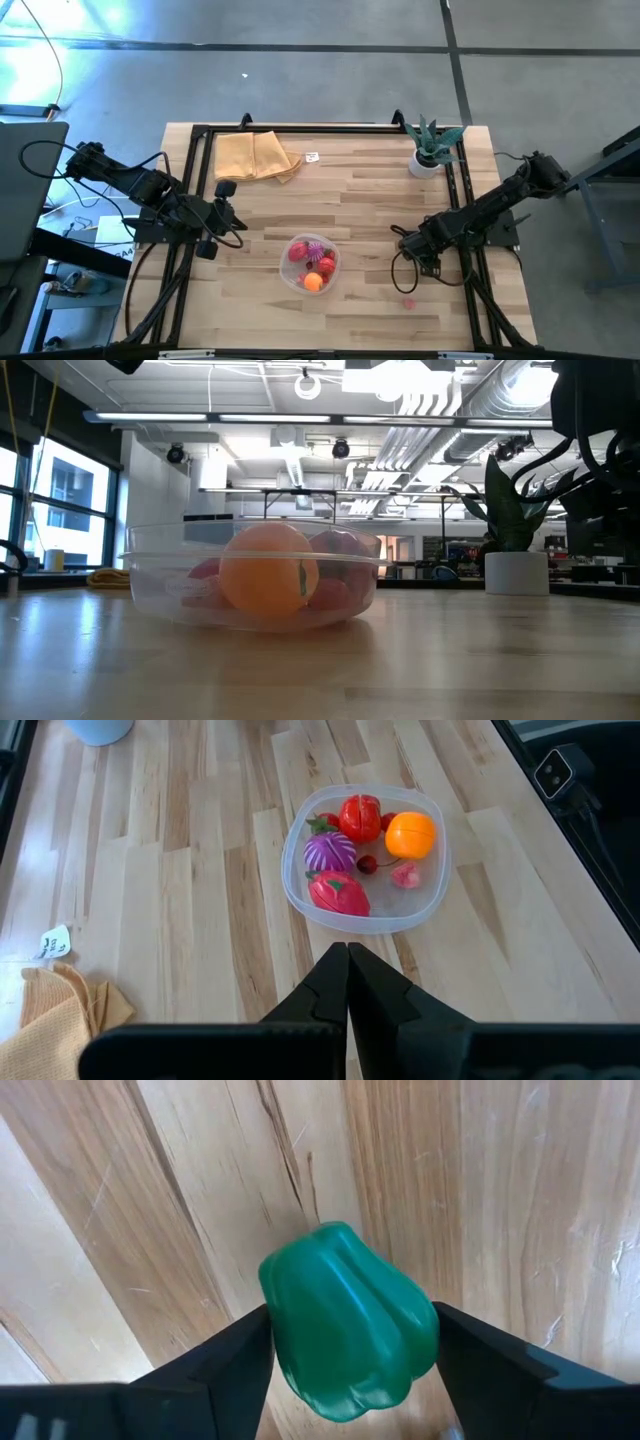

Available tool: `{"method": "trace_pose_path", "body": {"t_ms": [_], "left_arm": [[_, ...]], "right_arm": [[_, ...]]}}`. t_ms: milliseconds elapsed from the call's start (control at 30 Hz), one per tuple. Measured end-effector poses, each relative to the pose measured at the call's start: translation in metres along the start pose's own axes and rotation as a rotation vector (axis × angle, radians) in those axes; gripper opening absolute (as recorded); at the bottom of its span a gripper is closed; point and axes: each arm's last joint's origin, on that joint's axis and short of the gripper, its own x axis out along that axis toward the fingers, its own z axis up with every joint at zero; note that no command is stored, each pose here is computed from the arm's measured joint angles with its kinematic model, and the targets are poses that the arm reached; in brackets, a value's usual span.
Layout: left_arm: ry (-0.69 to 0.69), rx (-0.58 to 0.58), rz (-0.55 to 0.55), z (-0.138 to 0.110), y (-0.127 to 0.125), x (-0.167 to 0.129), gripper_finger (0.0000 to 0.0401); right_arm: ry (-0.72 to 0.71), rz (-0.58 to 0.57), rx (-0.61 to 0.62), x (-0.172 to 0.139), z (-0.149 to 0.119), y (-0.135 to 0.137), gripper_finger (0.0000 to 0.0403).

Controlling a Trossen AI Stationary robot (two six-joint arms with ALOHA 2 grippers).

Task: Pick and placing Produce into tupperware
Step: Put the bell pepper into the bin

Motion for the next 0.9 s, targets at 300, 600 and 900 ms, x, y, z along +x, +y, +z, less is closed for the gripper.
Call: {"method": "trace_pose_path", "body": {"t_ms": [300,600,900], "left_arm": [[0.0,0.0,0.0,0.0,0.0,0.0,0.0001],[0.0,0.001,0.0,0.0,0.0,0.0,0.0001],[0.0,0.0,0.0,0.0,0.0,0.0,0.0001]], "right_arm": [[-0.002,0.004,0.0,0.0,0.0,0.0,0.0245],[-0.02,-0.008,-0.003,-0.008,0.002,0.006,0.0245],[-0.151,-0.066,-0.043,-0.04,0.016,0.018,0.0245]]}}
